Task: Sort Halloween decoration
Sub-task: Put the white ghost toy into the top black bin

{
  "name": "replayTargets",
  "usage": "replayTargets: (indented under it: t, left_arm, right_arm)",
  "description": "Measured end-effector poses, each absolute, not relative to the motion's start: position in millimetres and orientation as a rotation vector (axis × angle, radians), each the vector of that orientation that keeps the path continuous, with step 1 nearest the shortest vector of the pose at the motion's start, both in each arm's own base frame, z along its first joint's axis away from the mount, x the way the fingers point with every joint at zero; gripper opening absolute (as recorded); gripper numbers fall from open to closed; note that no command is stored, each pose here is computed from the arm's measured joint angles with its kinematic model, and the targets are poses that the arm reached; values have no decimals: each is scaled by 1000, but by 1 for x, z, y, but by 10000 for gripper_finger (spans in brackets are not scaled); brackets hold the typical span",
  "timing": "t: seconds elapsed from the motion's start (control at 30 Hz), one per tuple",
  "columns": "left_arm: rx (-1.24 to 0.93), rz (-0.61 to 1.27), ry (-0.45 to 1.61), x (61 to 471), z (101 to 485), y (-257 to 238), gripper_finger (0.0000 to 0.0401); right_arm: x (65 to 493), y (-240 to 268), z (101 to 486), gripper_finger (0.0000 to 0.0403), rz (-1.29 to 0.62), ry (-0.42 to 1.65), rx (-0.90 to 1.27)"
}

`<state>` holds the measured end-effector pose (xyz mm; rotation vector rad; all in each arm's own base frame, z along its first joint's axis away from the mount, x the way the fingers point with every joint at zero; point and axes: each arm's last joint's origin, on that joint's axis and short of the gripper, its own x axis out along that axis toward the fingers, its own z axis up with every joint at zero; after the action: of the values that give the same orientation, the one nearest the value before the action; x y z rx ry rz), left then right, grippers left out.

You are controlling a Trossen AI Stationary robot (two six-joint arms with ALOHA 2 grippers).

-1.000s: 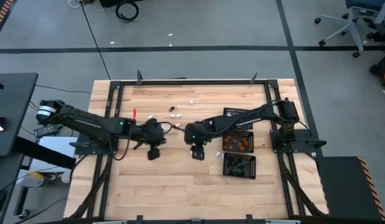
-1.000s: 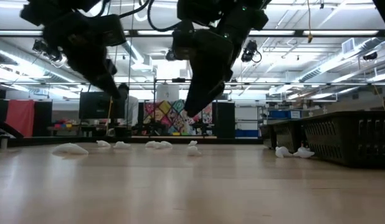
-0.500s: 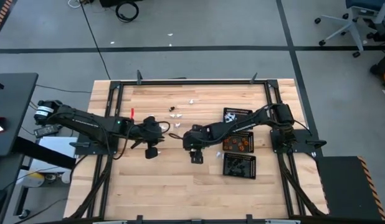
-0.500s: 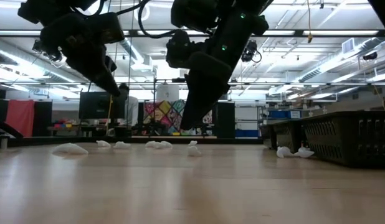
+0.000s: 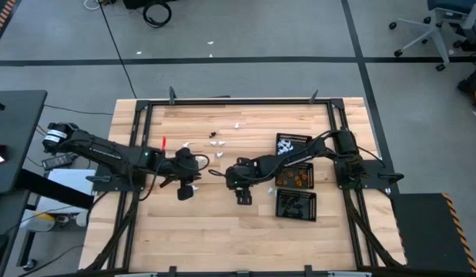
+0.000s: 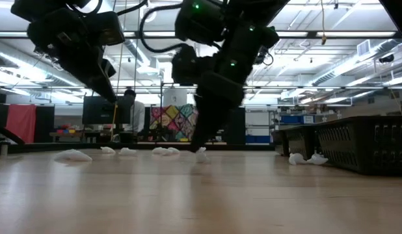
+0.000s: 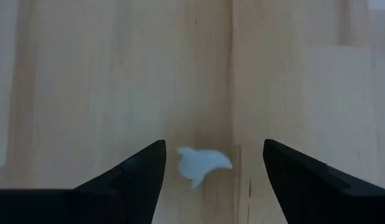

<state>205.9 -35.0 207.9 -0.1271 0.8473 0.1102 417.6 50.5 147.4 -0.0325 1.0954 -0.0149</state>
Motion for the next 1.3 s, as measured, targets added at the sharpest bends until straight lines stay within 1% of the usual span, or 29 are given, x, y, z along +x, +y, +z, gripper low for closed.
replayTargets:
  t: [0.3, 0.47, 0.73, 0.83, 1.13, 1.3]
  left_arm:
    - [-148, 116, 900, 201, 205, -39, 39]
    - [-153, 119, 902, 201, 204, -39, 39]
    - [-153, 122, 909, 200, 204, -39, 39]
    - [-156, 124, 910, 200, 204, -39, 39]
    - [-155, 125, 916, 200, 204, -39, 39]
    - [-155, 125, 916, 200, 204, -39, 39]
  right_arm:
    - [412, 50, 136, 250, 15, 1144, -30]
    - [407, 51, 129, 237, 26, 1126, 17]
    - [407, 52, 126, 220, 27, 1098, 17]
    - [408, 52, 126, 202, 33, 1096, 14]
    - [409, 53, 126, 130, 65, 1086, 19]
    - [409, 51, 125, 118, 73, 1090, 13]
